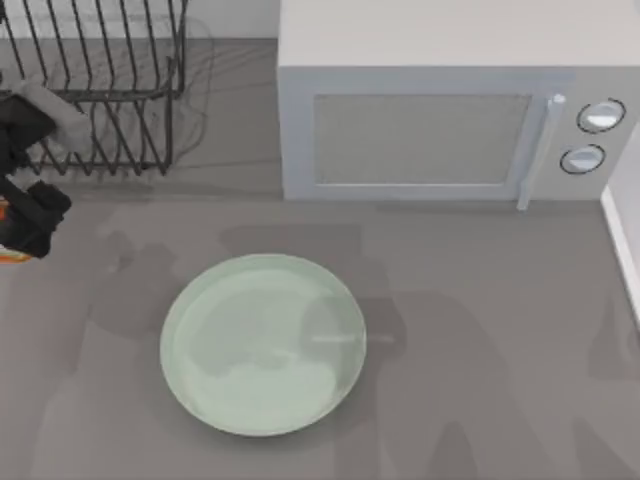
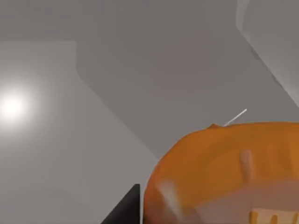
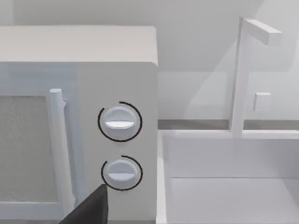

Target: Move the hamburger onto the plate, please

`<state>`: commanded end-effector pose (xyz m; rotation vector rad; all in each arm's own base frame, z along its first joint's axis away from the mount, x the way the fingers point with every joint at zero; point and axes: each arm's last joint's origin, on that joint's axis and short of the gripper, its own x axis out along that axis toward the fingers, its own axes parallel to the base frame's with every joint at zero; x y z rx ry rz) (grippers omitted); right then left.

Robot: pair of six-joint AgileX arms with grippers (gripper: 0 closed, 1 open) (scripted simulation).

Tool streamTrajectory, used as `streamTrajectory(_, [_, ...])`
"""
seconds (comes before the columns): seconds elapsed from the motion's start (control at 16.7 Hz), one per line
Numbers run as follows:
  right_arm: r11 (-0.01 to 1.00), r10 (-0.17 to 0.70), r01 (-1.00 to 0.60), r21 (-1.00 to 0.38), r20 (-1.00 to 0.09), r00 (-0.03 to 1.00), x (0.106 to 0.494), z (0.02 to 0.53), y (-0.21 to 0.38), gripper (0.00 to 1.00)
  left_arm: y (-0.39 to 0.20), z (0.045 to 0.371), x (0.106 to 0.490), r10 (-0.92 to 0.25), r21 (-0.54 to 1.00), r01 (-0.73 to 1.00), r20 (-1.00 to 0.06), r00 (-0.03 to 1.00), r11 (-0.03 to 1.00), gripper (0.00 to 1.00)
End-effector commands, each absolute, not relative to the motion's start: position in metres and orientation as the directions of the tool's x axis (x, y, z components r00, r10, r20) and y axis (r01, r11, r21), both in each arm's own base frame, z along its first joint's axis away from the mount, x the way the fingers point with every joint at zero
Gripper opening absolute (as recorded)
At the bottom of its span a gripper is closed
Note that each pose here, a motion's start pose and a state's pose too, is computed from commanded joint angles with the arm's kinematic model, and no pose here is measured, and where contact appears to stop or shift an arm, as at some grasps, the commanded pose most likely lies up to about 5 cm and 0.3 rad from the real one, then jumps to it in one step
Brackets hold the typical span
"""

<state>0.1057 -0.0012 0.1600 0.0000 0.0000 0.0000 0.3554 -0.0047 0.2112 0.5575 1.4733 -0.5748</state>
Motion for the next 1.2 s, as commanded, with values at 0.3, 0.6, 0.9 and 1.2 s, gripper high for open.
streamTrajectory(0.3, [1.000, 0.000, 0.000, 0.000, 0.000, 1.000, 0.106, 0.160, -0.001, 1.00, -0.053, 0.207, 0.357, -0.011, -0.004, 0.569, -1.000, 0.008, 0.822, 0.00])
streamTrajectory(0.6, [1.000, 0.000, 0.000, 0.000, 0.000, 1.000, 0.106, 0.160, -0.001, 1.00, -0.124, 0.195, 0.343, 0.007, 0.000, 0.333, -1.000, -0.020, 0.943, 0.00])
streamTrajectory(0.9, [1.000, 0.000, 0.000, 0.000, 0.000, 1.000, 0.106, 0.160, -0.001, 1.00, -0.189, 0.190, 0.313, 0.017, 0.016, 0.102, -1.000, -0.012, 0.995, 0.00])
streamTrajectory(1.2, [1.000, 0.000, 0.000, 0.000, 0.000, 1.000, 0.106, 0.160, -0.001, 1.00, -0.220, 0.194, 0.291, 0.004, 0.004, 0.020, -1.000, 0.025, 1.000, 0.00])
